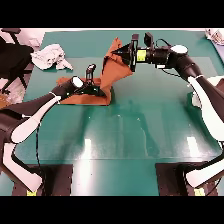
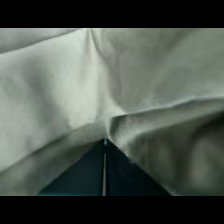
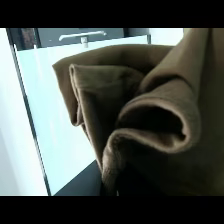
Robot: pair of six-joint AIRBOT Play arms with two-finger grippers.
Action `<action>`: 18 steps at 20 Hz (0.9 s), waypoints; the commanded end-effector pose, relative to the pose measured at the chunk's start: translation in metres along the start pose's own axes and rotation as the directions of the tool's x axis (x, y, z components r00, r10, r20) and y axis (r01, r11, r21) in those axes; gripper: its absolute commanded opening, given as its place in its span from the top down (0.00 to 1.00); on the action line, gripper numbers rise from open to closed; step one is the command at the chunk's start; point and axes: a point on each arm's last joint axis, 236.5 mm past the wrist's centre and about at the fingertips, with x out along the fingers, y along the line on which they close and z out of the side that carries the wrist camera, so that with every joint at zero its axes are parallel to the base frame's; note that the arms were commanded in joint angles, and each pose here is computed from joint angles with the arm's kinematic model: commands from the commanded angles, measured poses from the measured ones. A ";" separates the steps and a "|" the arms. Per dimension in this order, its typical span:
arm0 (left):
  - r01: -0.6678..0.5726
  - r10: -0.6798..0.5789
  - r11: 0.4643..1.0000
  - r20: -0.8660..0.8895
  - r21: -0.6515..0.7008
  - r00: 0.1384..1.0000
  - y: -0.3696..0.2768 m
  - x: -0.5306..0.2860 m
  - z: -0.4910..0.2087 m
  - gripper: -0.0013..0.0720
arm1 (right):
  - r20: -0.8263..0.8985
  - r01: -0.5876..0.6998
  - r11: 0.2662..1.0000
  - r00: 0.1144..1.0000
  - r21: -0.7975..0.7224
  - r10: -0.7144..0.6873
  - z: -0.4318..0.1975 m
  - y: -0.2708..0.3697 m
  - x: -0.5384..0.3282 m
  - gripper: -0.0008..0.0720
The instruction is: Fold the shirts.
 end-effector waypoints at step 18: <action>-0.458 0.489 0.871 0.238 -0.177 0.839 0.085 -0.348 0.085 0.95 | 0.078 -0.011 1.000 0.997 -0.026 0.013 -0.037 -0.043 0.136 0.97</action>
